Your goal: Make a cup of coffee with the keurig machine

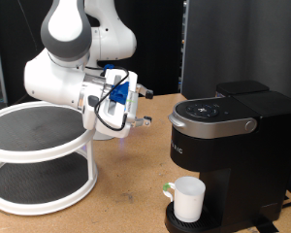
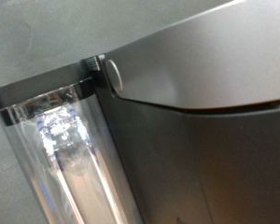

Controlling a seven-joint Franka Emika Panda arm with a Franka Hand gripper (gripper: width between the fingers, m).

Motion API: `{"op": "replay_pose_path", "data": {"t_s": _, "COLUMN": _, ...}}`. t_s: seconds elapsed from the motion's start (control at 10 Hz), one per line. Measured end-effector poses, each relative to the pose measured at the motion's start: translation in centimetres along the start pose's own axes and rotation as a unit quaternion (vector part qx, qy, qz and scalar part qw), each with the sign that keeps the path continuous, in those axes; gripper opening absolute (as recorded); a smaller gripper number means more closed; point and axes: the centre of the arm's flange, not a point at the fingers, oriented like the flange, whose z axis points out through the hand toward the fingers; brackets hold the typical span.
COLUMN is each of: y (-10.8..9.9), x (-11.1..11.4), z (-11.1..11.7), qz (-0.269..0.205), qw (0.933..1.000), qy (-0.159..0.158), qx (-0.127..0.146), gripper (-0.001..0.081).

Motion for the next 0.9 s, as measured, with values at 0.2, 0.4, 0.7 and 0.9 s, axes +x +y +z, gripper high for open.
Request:
{"op": "replay_pose_path", "data": {"t_s": 0.2, "y": 0.1, "x": -0.1, "z": 0.1, "qz": -0.010, "qw": 1.0000, "qy": -0.001, "qx": 0.001, "gripper": 0.0807}}
{"op": "replay_pose_path", "data": {"t_s": 0.4, "y": -1.4, "x": 0.7, "z": 0.7, "qz": -0.044, "qw": 0.9979, "qy": 0.014, "qx": 0.045, "gripper": 0.0807}}
{"op": "replay_pose_path", "data": {"t_s": 0.7, "y": -5.1, "x": 2.7, "z": 0.7, "qz": -0.079, "qw": 0.9919, "qy": 0.037, "qx": 0.092, "gripper": 0.0807}}
{"op": "replay_pose_path", "data": {"t_s": 0.9, "y": -7.6, "x": 3.8, "z": 0.6, "qz": -0.095, "qw": 0.9899, "qy": 0.038, "qx": 0.098, "gripper": 0.0807}}
